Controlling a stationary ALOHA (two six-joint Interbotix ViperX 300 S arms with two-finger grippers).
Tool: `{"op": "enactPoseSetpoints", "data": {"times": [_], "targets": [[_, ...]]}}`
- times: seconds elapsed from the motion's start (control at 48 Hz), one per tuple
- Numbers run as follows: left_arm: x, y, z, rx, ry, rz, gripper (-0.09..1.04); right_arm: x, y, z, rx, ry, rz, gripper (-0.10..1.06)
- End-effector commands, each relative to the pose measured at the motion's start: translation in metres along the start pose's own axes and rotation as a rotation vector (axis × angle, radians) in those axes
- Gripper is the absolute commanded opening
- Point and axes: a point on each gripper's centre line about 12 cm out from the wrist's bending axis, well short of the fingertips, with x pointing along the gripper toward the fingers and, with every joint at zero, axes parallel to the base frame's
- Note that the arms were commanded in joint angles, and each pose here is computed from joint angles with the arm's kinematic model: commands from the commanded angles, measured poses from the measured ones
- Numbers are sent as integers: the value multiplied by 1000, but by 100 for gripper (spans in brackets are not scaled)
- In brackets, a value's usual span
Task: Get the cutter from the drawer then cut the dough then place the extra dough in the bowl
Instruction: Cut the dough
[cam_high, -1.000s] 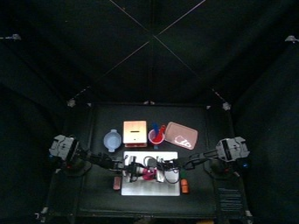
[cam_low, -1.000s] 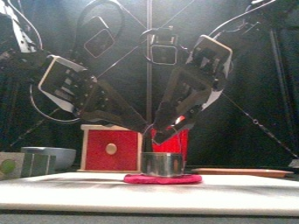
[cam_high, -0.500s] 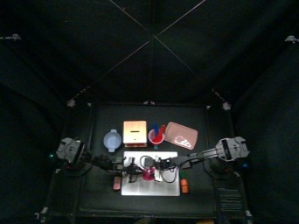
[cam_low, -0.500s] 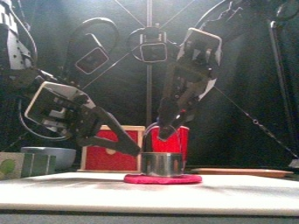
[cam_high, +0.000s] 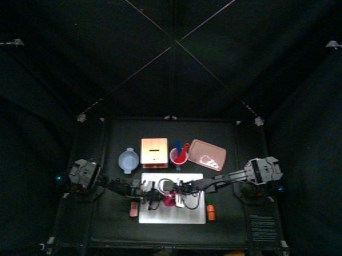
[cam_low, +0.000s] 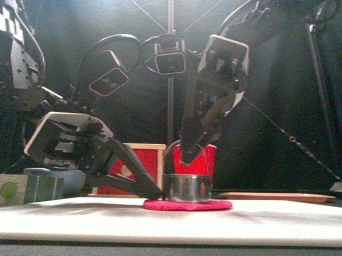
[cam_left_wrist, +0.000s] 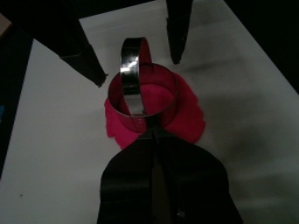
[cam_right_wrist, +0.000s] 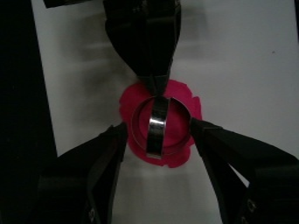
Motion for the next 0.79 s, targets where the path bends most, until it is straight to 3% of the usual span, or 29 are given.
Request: {"op": "enactPoseSetpoints", "data": {"times": [0.021, 0.25, 0.604, 0.792], "targets": [[2, 1, 5, -11, -8, 5, 45, -10, 3, 15, -2, -37, 9, 91], [2, 0, 2, -15, 26, -1, 45, -6, 3, 14, -8, -5, 0, 85], [3, 0, -1, -14, 45, -5, 45, -8, 5, 18, -16, -2, -1, 51], [3, -1, -4, -15, 66, -9, 44, -14, 7, 24, -26, 6, -9, 49]]}}
